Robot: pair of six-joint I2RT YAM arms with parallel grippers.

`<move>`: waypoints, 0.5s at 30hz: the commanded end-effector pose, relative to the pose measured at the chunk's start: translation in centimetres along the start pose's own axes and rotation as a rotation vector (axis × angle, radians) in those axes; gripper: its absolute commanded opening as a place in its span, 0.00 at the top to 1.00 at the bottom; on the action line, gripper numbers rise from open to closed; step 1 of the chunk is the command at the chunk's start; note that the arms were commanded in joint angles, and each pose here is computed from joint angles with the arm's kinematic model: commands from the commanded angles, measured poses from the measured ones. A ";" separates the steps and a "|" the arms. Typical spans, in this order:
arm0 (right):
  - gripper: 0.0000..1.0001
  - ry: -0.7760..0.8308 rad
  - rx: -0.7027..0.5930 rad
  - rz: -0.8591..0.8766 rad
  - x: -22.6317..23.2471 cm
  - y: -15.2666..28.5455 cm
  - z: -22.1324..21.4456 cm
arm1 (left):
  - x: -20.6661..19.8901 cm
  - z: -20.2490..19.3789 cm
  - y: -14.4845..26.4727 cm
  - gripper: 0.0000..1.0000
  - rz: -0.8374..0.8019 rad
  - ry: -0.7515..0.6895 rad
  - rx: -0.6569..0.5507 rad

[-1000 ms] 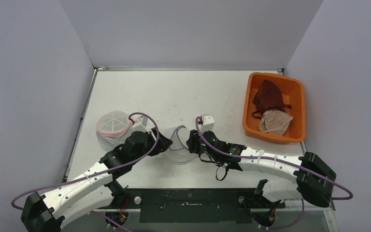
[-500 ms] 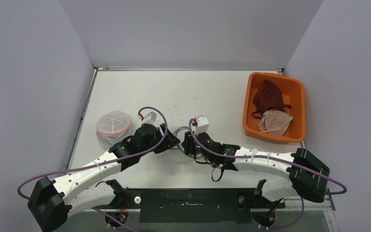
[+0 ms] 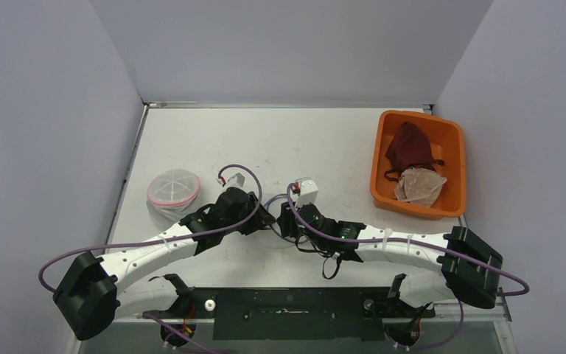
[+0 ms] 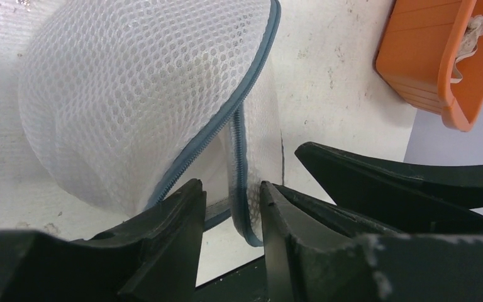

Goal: Unzip the laundry bag and remove the bra
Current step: Close the laundry bag at the center of the board.

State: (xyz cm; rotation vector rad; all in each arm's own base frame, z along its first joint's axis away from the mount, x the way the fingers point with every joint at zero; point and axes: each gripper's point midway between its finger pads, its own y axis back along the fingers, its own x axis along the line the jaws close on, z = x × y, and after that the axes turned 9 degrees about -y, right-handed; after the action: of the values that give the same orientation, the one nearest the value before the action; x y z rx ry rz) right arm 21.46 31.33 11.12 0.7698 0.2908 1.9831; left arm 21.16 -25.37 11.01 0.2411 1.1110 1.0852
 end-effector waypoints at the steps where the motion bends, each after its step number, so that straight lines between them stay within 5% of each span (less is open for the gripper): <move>1: 0.56 -0.028 -0.077 0.048 2.1 0.4 2.5 | -2.5 1.6 -0.1 0.70 -0.082 -0.001 -0.049; 6: 0.51 -0.034 -0.110 0.034 1.5 1.7 3.6 | -2.7 2.0 0.1 1.00 -0.096 -0.032 -0.059; 15: 0.31 -0.169 -0.147 0.054 -3.8 3.2 6.3 | -3.8 4.8 2.7 1.00 -0.210 -0.105 -0.162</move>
State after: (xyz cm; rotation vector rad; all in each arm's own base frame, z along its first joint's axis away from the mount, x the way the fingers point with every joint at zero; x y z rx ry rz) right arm 23.54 27.32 15.90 0.7845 0.0913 1.9471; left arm 21.94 -25.46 12.96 0.1938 1.0342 1.0263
